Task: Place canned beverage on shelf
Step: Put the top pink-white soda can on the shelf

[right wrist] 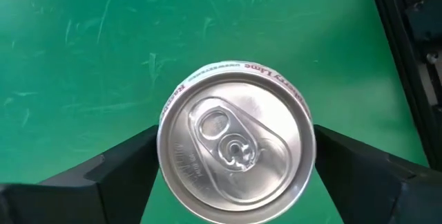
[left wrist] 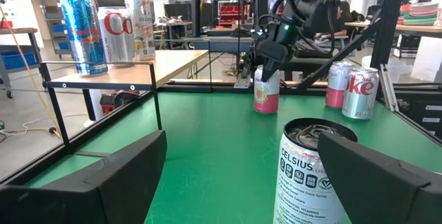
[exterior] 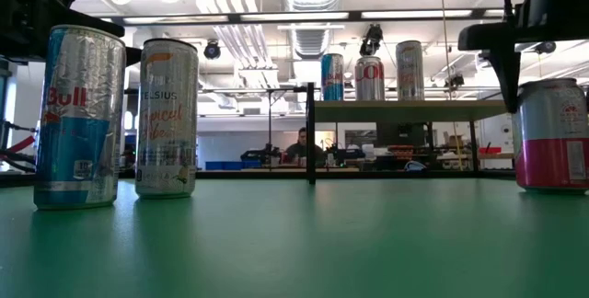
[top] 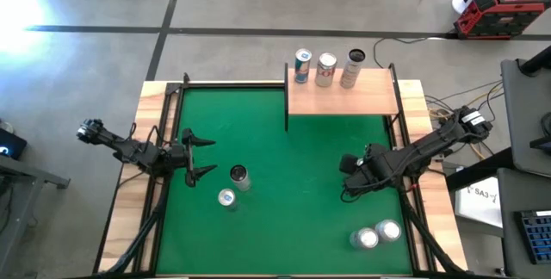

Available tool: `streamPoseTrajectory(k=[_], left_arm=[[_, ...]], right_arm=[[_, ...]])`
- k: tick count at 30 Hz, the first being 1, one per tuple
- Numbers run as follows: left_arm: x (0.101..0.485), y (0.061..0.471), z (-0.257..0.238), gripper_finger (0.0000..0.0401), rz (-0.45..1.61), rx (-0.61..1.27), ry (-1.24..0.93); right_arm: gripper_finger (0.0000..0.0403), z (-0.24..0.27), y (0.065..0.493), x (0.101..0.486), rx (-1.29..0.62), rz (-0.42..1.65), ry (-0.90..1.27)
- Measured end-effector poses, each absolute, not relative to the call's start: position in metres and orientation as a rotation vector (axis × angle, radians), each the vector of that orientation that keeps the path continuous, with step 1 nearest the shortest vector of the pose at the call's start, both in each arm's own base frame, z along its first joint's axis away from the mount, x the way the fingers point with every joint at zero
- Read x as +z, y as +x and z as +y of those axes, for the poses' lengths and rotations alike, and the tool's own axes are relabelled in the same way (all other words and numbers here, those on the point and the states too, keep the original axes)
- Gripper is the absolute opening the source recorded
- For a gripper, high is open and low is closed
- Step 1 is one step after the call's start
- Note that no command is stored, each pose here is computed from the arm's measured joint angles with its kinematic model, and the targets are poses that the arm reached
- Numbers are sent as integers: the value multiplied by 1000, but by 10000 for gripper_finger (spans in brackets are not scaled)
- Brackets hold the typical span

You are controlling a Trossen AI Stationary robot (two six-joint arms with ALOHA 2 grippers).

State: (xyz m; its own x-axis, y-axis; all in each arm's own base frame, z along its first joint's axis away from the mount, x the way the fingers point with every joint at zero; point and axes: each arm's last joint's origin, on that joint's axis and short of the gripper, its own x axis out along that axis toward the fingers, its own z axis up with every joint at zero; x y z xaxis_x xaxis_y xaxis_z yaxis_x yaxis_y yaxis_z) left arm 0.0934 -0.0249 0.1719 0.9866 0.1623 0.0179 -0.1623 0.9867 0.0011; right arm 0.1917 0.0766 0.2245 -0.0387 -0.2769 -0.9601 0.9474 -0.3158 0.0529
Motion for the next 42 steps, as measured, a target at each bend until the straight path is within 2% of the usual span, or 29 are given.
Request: streamPoseTrajectory(k=[7,13,17,30,42], left_arm=[[172,93,-25,361,-18,163,3],[172,93,-25,361,-18,163,3],[172,93,-25,361,-18,163,3],[172,93,-25,361,-18,163,3],[172,93,-25,361,-18,163,3]], right_arm=[[292,76,193,223,-1542,801,1220],[290,76,195,223,-1434,852,1108],[302,77,201,227,-1274,897,979],[303,86,229,256,-742,940,549],[304,95,243,256,-295,1069,238]])
